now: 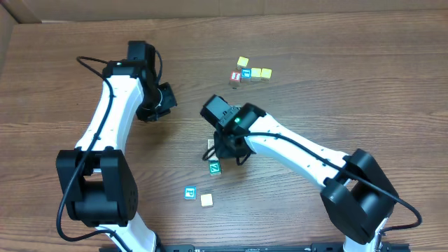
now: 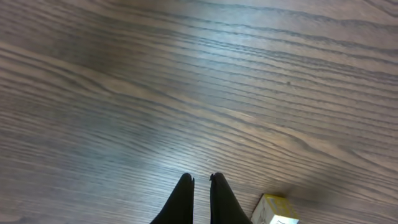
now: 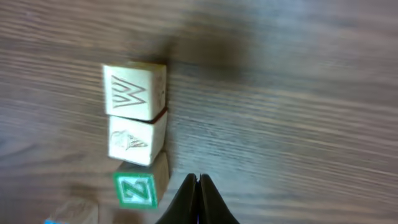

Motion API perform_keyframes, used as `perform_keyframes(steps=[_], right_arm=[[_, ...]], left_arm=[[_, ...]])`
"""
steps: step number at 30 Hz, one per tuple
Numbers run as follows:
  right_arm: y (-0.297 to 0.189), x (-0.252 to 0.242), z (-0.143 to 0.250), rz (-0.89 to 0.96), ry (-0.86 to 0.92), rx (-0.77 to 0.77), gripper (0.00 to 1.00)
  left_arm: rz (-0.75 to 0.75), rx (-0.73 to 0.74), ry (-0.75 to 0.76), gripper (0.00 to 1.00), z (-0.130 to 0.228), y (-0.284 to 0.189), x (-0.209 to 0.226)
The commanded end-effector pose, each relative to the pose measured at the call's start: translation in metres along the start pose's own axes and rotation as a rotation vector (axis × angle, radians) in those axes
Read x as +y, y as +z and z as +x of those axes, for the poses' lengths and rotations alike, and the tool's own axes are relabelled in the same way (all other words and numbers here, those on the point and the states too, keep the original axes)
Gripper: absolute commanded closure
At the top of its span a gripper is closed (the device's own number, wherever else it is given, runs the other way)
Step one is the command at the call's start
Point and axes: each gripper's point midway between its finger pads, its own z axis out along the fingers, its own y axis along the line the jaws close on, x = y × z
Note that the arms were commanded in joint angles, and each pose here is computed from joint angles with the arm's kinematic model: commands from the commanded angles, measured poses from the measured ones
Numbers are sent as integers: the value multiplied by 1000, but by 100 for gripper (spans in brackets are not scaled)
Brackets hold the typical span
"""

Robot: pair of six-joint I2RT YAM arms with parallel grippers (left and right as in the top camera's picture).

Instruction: Flip 5 blocks

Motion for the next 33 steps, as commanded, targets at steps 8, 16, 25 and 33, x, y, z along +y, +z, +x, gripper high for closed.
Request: perform_keyframes(steps=[8, 16, 25, 33], right_arm=[[32, 20, 39, -143, 38, 100, 96], [32, 21, 44, -143, 53, 118, 96], [31, 26, 42, -165, 72, 114, 96], [31, 26, 42, -164, 98, 116, 96]], left_arm=[[-11, -7, 11, 92, -4, 1, 2], [-22, -12, 11, 91, -5, 1, 4], [-31, -15, 11, 91, -6, 1, 5], [-31, -15, 10, 90, -6, 1, 6]])
